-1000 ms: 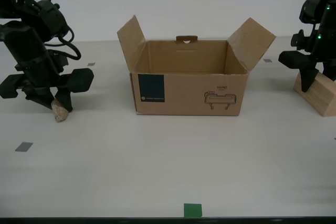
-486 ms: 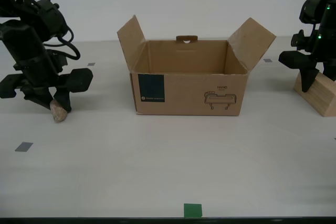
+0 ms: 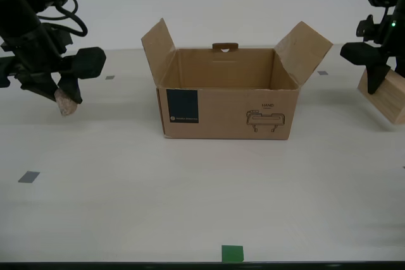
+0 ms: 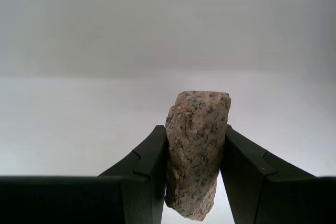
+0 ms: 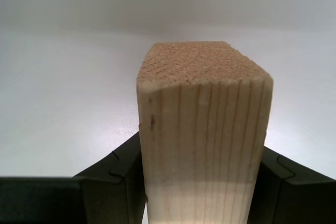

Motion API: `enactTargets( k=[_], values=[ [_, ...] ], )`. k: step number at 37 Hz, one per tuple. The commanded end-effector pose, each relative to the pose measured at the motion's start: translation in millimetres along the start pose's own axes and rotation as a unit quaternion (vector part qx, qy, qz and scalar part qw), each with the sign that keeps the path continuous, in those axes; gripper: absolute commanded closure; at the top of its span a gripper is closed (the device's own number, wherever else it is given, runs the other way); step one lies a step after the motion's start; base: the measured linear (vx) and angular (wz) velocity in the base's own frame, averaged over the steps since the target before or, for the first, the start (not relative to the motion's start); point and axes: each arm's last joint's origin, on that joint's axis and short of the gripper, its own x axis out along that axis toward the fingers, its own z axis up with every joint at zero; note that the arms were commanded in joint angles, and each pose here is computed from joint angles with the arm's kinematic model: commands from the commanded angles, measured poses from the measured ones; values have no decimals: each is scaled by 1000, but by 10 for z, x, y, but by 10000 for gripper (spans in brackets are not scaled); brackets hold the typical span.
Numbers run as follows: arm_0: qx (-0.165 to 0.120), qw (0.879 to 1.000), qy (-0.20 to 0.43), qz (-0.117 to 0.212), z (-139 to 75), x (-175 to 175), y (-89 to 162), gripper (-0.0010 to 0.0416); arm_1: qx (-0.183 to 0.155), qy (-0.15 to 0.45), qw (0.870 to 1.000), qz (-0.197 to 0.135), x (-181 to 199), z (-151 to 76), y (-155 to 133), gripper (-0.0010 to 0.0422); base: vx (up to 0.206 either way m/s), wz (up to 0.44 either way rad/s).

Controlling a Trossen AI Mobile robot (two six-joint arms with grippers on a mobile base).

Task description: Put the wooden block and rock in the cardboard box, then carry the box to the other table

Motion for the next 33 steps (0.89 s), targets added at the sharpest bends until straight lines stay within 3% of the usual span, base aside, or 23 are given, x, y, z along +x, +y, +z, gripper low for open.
enactTargets(
  k=[1, 33],
  values=[
    [2, 1000, -13, 0, -19, -124, 5, 407, 0, -8, 1000, -1, -98, 46, -12, 413, 0, 0],
    [4, 991, -134, -8, -261, -1005, 37, 406, 39, -62, 997, -16, -579, 348, -164, 413, 0, 0]
  ],
)
